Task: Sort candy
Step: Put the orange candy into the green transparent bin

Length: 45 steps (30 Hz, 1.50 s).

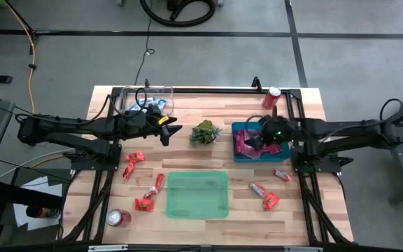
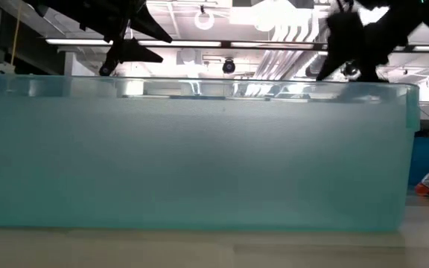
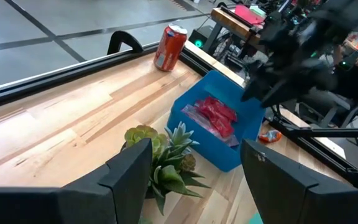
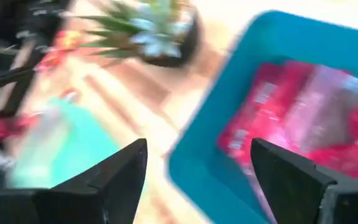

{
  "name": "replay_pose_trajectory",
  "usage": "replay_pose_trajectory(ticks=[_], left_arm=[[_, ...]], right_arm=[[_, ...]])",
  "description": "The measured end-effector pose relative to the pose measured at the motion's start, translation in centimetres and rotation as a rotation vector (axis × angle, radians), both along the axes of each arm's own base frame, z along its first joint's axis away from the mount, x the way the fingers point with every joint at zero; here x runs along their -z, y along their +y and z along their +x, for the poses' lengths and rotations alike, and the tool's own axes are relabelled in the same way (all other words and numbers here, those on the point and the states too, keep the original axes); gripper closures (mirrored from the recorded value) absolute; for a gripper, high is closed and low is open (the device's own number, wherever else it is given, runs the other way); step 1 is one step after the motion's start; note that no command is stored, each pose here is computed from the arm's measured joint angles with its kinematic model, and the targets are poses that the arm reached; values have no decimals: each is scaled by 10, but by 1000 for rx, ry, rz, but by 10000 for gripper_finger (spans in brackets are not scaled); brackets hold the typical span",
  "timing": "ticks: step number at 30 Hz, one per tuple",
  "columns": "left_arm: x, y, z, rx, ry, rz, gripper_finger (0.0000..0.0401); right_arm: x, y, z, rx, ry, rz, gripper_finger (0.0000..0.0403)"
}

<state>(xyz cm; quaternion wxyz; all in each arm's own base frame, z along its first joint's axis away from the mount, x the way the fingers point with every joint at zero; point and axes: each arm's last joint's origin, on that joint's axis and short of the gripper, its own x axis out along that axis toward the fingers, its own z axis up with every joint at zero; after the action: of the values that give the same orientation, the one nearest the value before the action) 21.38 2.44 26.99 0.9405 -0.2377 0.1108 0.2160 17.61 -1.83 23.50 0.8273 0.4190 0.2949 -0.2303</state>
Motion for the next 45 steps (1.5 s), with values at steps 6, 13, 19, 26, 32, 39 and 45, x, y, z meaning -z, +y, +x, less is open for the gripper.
replay_pose_trajectory(ticks=[6,13,19,26,32,39,45], left_arm=[[0,0,0,-2,-2,-6,169],[0,0,0,-4,-5,-14,169],[0,0,0,-5,-5,-14,169],[0,0,0,-6,-5,-13,169],[0,0,0,-6,-4,-13,169],[0,0,0,-6,-4,-13,169],[0,0,0,-6,-4,-13,169]], right_arm=[[-45,23,7,-280,-136,122,121],[-38,83,24,-487,9,258,121],[-3,127,39,-572,455,126,121],[37,145,53,-516,629,-1,121],[67,135,64,-430,741,-11,121],[91,131,71,-408,829,-2,149],[93,132,72,-388,825,8,246]])
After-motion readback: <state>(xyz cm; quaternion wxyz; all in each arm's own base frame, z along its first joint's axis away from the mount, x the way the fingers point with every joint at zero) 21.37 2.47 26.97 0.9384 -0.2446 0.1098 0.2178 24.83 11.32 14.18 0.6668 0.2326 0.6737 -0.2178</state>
